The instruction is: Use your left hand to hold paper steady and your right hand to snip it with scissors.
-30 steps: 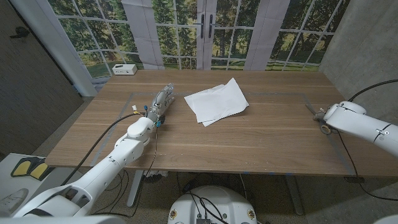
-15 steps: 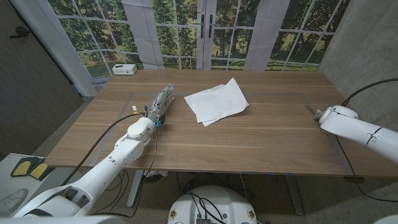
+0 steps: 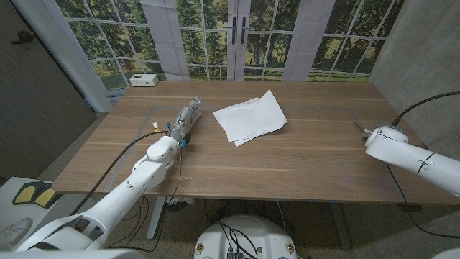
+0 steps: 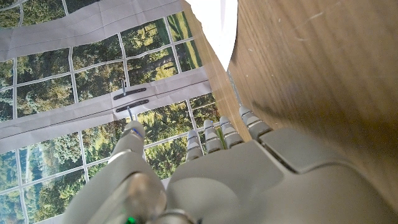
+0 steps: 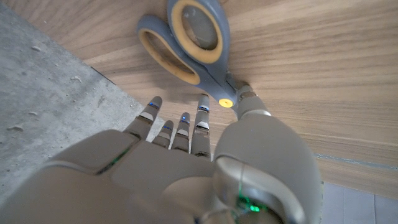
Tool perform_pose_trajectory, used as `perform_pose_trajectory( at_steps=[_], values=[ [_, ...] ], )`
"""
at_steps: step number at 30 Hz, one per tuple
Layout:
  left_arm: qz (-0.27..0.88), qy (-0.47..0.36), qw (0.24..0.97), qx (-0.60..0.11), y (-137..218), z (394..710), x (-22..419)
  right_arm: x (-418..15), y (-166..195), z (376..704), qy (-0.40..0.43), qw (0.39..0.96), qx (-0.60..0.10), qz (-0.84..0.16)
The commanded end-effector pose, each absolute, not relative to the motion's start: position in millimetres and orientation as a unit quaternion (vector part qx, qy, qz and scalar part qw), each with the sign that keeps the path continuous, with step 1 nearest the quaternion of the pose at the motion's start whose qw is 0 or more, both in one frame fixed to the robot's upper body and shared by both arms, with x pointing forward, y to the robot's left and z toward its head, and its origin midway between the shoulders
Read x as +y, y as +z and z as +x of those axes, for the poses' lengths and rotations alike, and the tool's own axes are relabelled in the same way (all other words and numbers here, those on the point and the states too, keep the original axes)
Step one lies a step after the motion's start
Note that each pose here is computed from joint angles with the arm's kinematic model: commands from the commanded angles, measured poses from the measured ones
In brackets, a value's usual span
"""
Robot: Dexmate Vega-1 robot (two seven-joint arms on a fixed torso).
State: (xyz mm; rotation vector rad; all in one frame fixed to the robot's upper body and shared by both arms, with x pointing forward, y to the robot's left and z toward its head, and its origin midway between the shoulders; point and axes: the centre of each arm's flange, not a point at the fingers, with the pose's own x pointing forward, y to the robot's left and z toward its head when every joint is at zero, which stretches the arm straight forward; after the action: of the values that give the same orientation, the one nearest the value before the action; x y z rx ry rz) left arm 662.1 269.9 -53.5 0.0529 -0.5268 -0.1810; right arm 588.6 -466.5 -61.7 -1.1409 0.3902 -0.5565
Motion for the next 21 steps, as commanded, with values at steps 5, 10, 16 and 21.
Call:
perform_pose_trajectory(
  at_steps=[5,10,16,21],
  values=[
    [0.022,-0.089,0.961,-0.260,-57.5,661.3,269.7,-459.1,-73.9,586.5,-0.272,0.788,0.169,-0.527],
    [0.023,-0.089,0.961,-0.260,-58.2,660.4,269.7,-458.3,-73.7,585.9,-0.281,0.788,0.162,-0.523],
    [0.023,-0.089,0.961,-0.260,-58.8,659.6,269.5,-456.0,-76.7,587.1,-0.290,0.789,0.155,-0.519],
    [0.022,-0.088,0.961,-0.260,-59.8,659.4,269.2,-453.8,-80.3,590.7,-0.295,0.788,0.157,-0.517]
  ],
)
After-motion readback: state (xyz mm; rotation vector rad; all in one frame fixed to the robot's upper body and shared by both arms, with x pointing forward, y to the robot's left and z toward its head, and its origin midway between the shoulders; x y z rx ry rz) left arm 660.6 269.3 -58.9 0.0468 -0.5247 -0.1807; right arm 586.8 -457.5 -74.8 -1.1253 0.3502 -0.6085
